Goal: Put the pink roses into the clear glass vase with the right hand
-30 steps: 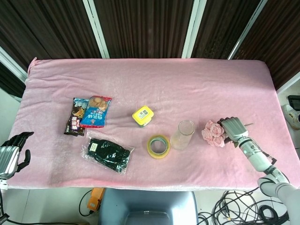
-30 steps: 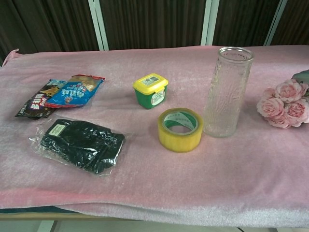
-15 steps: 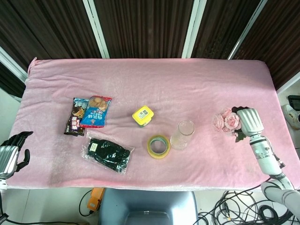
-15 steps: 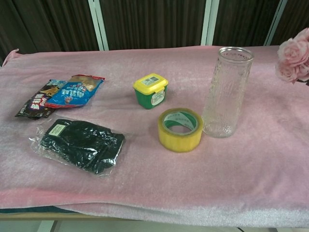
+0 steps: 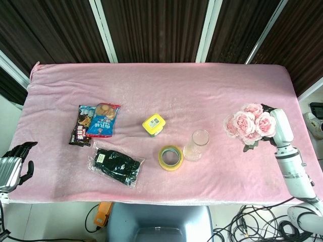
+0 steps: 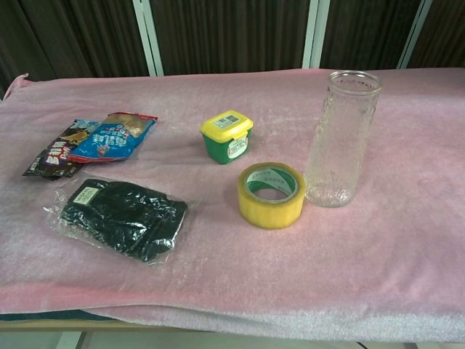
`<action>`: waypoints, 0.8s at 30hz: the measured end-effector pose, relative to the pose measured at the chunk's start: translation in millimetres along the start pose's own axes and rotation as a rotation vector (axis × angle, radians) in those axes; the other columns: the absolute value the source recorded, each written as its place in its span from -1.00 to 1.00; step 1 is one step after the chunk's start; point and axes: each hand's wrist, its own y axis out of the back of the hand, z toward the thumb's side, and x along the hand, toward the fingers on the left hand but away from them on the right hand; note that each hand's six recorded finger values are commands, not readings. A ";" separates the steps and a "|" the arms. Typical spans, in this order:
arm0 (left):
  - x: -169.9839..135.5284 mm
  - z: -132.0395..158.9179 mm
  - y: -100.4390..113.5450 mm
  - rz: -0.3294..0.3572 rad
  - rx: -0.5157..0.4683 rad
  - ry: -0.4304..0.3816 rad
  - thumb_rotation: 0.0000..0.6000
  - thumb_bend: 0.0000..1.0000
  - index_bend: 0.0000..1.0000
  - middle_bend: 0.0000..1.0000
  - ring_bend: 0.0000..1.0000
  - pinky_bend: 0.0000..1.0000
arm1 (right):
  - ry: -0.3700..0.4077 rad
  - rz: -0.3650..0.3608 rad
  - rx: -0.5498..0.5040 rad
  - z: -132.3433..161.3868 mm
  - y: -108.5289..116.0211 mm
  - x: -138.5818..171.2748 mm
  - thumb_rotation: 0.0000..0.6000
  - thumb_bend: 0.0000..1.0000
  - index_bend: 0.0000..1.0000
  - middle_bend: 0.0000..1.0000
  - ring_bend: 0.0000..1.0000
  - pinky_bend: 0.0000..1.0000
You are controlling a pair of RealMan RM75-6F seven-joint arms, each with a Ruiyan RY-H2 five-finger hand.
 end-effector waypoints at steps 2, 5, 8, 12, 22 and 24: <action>0.2 -0.2 0.1 0.000 0.000 0.001 1.00 0.27 -0.62 -0.62 -0.60 -0.26 | 0.031 0.008 -0.041 16.5 5.0 -3.0 1.00 -0.41 0.66 0.29 0.17 0.39; 0.0 -0.4 0.4 0.002 -0.001 0.002 1.00 0.27 -0.62 -0.62 -0.60 -0.26 | 0.074 0.032 -0.112 38.0 7.4 -7.8 1.00 -0.36 0.66 0.29 0.18 0.47; -0.1 -0.4 0.4 0.002 -0.001 0.002 1.00 0.27 -0.62 -0.62 -0.60 -0.26 | 0.102 0.058 -0.167 50.8 6.5 -11.0 1.00 -0.33 0.66 0.29 0.18 0.51; -0.2 -0.9 0.5 0.002 -0.001 0.004 1.00 0.27 -0.62 -0.62 -0.60 -0.26 | 0.122 0.102 -0.250 60.5 1.0 -13.7 1.00 -0.29 0.66 0.29 0.18 0.51; 0.1 -1.5 0.6 0.003 -0.001 0.007 1.00 0.27 -0.63 -0.62 -0.60 -0.26 | 0.188 0.265 -0.492 80.3 -14.0 -28.9 1.00 -0.27 0.66 0.29 0.18 0.51; 0.0 -1.8 0.7 0.003 -0.002 0.008 1.00 0.27 -0.63 -0.62 -0.60 -0.26 | 0.201 0.281 -0.497 81.3 -15.0 -34.1 1.00 -0.27 0.66 0.29 0.18 0.51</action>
